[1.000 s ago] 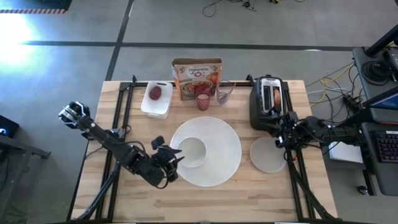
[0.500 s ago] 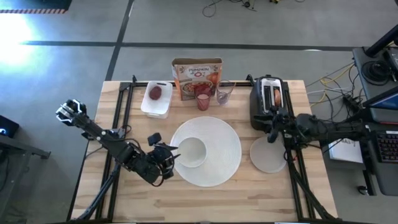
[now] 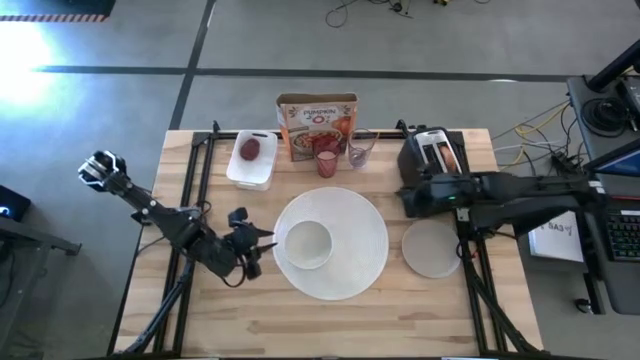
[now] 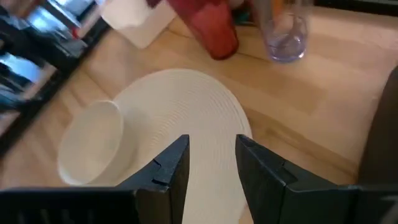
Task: Arrange a breakfast setting
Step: Put the white and gray plate on the white placemat to the right of the white bowl
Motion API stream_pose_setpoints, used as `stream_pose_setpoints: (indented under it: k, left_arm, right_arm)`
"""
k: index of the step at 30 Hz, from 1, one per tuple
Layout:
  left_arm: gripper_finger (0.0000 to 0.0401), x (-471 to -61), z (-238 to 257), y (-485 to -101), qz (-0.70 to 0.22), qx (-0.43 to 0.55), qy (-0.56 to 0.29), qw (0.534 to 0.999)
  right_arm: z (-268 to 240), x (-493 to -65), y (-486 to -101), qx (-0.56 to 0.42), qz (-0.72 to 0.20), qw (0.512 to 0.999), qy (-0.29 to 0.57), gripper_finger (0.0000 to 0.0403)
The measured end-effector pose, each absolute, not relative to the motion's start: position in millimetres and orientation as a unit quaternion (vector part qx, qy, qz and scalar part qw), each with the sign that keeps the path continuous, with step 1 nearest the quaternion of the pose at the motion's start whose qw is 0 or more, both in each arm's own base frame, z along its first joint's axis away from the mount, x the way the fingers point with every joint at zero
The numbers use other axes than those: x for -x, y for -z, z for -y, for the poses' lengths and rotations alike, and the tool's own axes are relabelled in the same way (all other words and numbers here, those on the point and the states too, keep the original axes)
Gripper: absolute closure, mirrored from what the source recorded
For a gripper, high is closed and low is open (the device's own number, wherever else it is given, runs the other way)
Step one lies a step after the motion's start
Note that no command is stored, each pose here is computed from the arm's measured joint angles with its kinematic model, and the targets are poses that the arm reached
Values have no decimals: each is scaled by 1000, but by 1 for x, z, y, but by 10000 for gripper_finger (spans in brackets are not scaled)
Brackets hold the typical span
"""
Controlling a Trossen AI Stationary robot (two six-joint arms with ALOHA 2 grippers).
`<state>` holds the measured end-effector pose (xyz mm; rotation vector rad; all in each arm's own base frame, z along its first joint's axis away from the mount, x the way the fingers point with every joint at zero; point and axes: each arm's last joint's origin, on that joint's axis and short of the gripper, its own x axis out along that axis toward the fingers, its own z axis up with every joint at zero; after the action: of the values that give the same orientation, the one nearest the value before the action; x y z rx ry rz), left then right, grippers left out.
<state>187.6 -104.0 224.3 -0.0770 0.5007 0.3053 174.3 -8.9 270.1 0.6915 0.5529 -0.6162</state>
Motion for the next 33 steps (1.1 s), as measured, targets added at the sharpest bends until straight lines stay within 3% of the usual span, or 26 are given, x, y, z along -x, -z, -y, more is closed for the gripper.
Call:
stream_pose_setpoints:
  k: [8, 17, 23, 28, 33]
  left_arm:
    - [283, -179, 100, -208, -229, 44, -113, 966]
    - [283, -161, 88, -208, -238, -2, -78, 968]
    - [283, -144, 80, -213, -223, 34, -22, 974]
    - [283, -144, 83, -221, -198, 71, 30, 977]
    - [283, -152, 89, -213, -222, 53, 29, 973]
  right_arm:
    - [8, -208, -277, -306, -325, 848, 286, 284]
    - [-8, -229, -266, -432, -436, 738, 281, 284]
    - [-21, -244, -253, -430, -489, 702, 290, 284]
    - [-25, -249, -234, -440, -567, 633, 290, 284]
    - [-35, -248, -213, -420, -624, 578, 315, 284]
